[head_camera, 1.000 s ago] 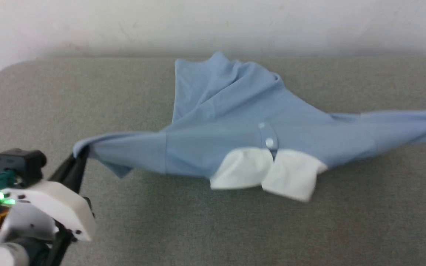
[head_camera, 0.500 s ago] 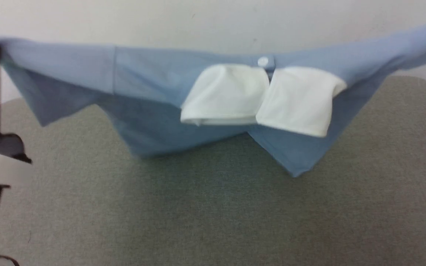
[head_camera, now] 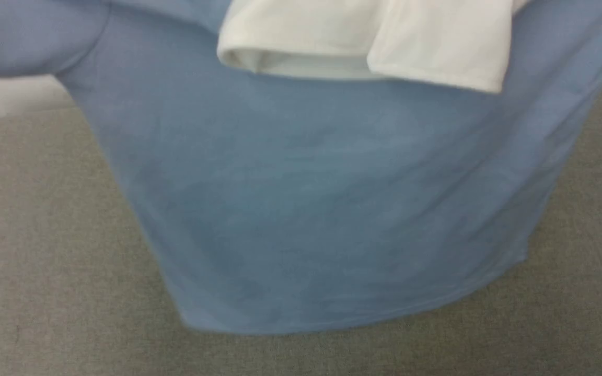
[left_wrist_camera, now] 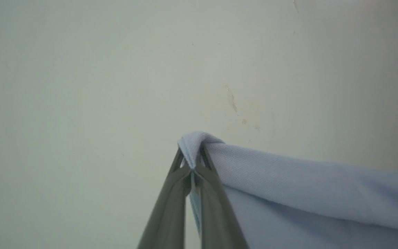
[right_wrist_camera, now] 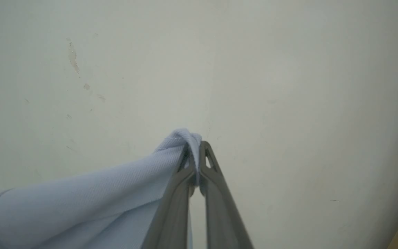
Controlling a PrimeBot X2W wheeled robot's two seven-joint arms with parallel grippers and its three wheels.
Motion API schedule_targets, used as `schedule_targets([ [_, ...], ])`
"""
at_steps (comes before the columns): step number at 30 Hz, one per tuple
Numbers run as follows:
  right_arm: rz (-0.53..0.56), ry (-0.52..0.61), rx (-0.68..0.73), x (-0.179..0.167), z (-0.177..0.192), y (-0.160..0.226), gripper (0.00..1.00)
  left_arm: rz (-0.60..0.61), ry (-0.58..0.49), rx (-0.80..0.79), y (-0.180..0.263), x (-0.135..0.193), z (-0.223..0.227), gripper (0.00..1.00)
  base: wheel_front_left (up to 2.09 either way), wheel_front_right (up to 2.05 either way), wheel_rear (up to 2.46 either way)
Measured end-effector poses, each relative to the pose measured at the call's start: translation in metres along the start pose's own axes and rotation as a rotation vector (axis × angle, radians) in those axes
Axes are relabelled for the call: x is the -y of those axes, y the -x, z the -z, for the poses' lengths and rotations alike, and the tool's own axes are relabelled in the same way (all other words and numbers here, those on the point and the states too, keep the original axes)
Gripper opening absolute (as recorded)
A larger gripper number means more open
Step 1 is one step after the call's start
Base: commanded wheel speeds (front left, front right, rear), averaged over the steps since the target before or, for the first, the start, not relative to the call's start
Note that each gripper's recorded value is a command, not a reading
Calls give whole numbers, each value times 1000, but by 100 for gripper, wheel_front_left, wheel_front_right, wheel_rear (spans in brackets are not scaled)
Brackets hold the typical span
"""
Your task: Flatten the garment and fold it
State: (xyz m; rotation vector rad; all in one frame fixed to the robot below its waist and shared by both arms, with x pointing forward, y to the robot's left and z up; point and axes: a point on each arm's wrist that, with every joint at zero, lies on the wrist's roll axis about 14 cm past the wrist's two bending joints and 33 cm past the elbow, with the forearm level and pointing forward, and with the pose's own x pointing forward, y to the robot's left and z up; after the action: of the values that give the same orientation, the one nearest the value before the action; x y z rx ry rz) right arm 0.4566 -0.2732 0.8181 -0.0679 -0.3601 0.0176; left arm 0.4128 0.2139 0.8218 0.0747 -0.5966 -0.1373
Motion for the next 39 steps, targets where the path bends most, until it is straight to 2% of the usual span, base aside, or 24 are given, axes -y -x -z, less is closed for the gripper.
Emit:
schedule_targets([
  [8, 28, 24, 46, 5, 11, -66, 0, 28, 4, -97, -62, -7, 67, 0, 0, 0, 0],
  [15, 71, 33, 114, 7, 27, -124, 0, -8, 10, -41, -125, -19, 104, 0, 0, 0, 0],
  [18, 80, 29, 118, 4, 45, -144, 0, -31, 21, -20, -145, -23, 121, 0, 0, 0, 0],
  [22, 75, 5, 62, -3, 90, -163, 0, -31, 37, -58, -159, -21, 163, 0, 0, 0, 0],
  [26, 58, -20, -31, -14, 148, -168, 0, -16, 46, -152, -152, -13, 218, 0, 0, 0, 0],
  [30, 41, -52, -149, -25, 209, -155, 0, -6, 42, -266, -126, -11, 265, 0, 0, 0, 0],
  [34, 17, -72, -268, -36, 259, -124, 0, -12, 37, -370, -86, -12, 298, 0, 0, 0, 0],
  [39, -9, -78, -385, -41, 293, -75, 0, -13, 38, -500, -27, -11, 323, 0, 0, 0, 0],
])
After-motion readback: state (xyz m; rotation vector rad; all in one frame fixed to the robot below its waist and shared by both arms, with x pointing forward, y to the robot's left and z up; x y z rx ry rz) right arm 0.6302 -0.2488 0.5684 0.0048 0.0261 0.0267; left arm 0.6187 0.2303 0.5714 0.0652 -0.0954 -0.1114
